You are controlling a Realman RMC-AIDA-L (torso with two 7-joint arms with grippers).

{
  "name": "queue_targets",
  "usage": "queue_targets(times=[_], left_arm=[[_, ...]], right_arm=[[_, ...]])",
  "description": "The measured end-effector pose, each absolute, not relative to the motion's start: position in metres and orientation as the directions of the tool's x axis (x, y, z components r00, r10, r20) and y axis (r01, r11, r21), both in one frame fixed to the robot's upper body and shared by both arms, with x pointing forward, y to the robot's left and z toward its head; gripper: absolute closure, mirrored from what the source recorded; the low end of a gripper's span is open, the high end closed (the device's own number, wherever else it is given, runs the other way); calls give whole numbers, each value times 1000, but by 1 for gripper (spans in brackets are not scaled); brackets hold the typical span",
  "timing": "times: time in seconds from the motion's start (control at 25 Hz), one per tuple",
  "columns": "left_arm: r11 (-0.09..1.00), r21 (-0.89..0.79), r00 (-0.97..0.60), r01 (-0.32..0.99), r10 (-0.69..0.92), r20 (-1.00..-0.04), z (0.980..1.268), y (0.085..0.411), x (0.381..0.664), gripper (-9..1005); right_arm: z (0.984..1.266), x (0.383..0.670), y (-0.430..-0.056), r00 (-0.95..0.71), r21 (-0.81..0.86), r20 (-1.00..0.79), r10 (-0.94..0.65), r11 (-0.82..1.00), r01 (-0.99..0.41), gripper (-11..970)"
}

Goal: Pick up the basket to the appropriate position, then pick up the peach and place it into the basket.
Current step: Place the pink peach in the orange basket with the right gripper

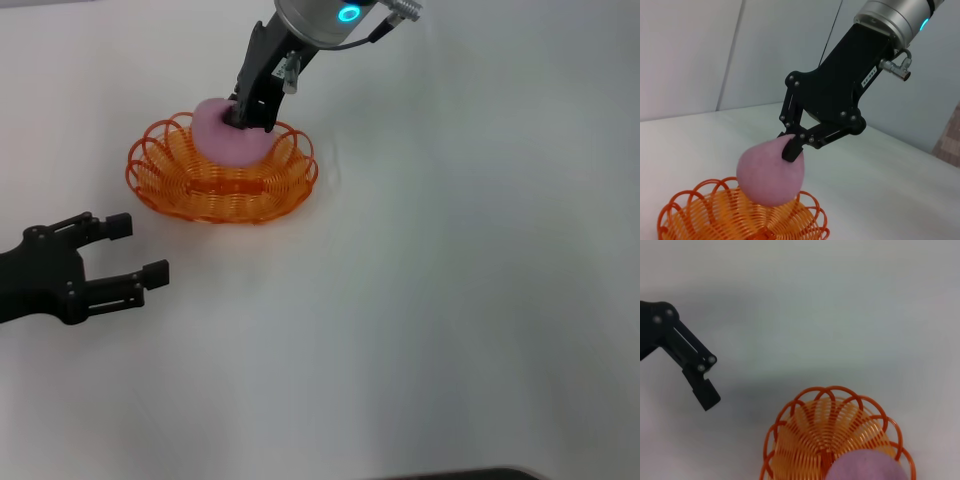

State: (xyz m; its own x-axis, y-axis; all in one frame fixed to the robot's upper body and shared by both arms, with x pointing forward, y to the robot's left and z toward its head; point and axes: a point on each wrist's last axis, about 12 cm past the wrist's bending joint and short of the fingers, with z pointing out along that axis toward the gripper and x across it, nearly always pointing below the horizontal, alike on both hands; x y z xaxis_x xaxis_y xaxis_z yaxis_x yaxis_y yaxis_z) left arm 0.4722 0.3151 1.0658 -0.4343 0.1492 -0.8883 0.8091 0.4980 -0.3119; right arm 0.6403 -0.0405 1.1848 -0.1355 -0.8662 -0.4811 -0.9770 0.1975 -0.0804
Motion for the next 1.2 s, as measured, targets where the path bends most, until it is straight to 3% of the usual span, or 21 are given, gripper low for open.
queue_targets(times=[0.72,1.16,1.2], left_arm=[[503,-310,-435,807,151,-888,1064,315,472,119],[505,-313,-438,805,149,-887,1063,315,471,119],[505,-313,-438,805,148,-887,1063,315,471,119]], right_arm=[[1188,640,-38,-120,-76,-503,-856,182,-980,884],[1188,639,-37,-126,-61,-518,-846,184,-981,753],[1188,639,-37,-126,-61,-518,-846,184,-981,671]])
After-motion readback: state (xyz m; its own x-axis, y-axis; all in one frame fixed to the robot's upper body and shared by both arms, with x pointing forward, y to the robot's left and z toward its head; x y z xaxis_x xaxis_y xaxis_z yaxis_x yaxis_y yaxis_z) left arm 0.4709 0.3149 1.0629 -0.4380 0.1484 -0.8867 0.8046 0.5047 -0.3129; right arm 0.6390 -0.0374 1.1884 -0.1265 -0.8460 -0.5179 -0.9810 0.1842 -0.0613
